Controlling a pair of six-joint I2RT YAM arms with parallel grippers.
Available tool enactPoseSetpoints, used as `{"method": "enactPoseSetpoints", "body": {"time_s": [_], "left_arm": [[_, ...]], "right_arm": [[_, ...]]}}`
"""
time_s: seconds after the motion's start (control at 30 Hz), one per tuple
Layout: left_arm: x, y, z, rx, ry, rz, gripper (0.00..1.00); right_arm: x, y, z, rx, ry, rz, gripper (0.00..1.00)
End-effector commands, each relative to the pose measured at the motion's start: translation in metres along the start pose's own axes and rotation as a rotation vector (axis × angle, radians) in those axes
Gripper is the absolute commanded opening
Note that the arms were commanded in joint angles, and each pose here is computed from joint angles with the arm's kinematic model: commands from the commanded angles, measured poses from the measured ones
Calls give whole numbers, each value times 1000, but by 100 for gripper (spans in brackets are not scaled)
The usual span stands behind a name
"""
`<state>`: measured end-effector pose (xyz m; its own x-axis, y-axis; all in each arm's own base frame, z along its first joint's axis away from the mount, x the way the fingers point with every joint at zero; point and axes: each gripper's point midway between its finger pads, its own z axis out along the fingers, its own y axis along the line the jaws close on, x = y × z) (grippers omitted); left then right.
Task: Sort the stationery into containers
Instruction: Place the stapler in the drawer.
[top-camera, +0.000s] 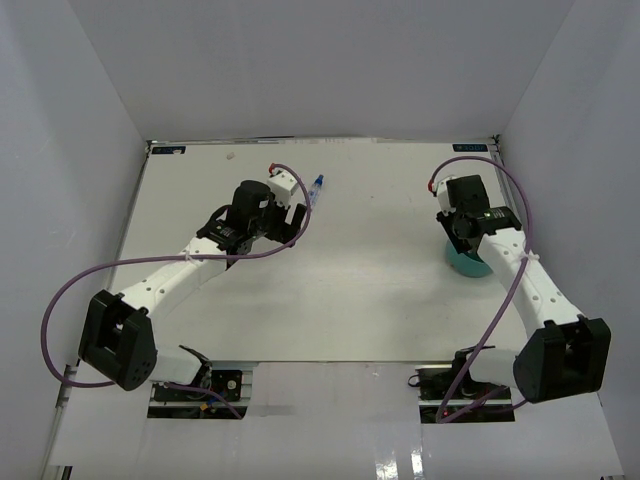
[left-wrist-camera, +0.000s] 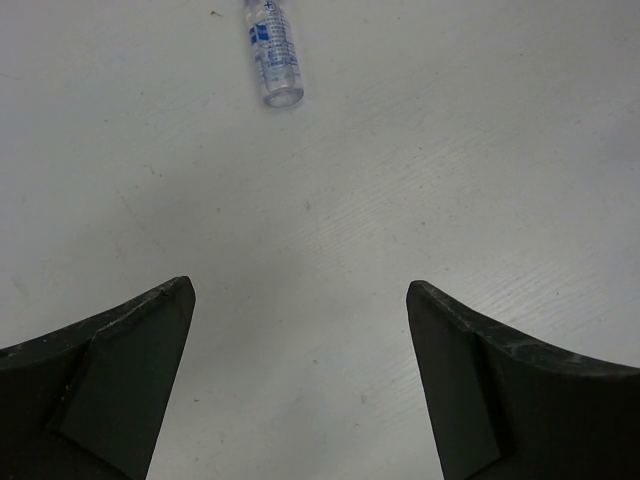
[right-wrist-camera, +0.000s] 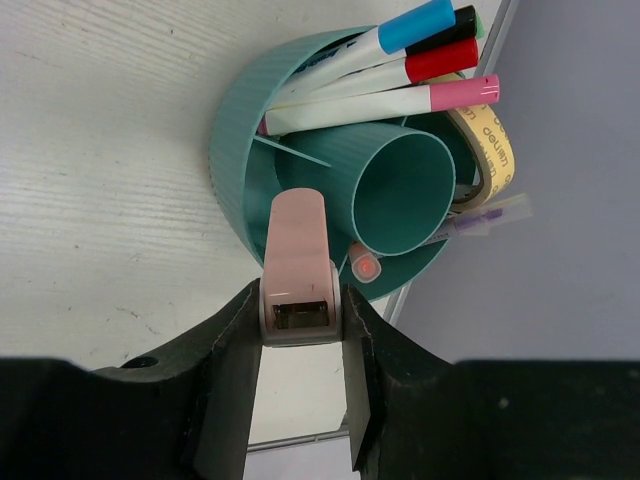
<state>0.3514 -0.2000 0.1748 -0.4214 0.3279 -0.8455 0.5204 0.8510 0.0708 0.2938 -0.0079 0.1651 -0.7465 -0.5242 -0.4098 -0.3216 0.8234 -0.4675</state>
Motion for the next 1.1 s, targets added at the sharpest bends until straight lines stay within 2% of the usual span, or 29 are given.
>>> {"method": "enactPoseSetpoints", "body": {"time_s": [0.0, 0.73, 0.87, 1.0, 1.07], "left_arm": [[-13, 3, -11, -13, -55, 2, 98], [-7, -3, -5, 22, -32, 8, 98], [-5, -3, -3, 23, -28, 9, 98], [-4, -3, -3, 23, -23, 11, 98], [-4, -3, -3, 23, -25, 11, 98]], "right_arm": [[-16, -13, 0, 32, -43, 23, 8], [-4, -1, 23, -24, -8, 24, 9], [-4, 0, 24, -28, -6, 27, 18], [-5, -1, 27, -21, -5, 32, 34], [-5, -1, 27, -16, -3, 36, 39]]}}
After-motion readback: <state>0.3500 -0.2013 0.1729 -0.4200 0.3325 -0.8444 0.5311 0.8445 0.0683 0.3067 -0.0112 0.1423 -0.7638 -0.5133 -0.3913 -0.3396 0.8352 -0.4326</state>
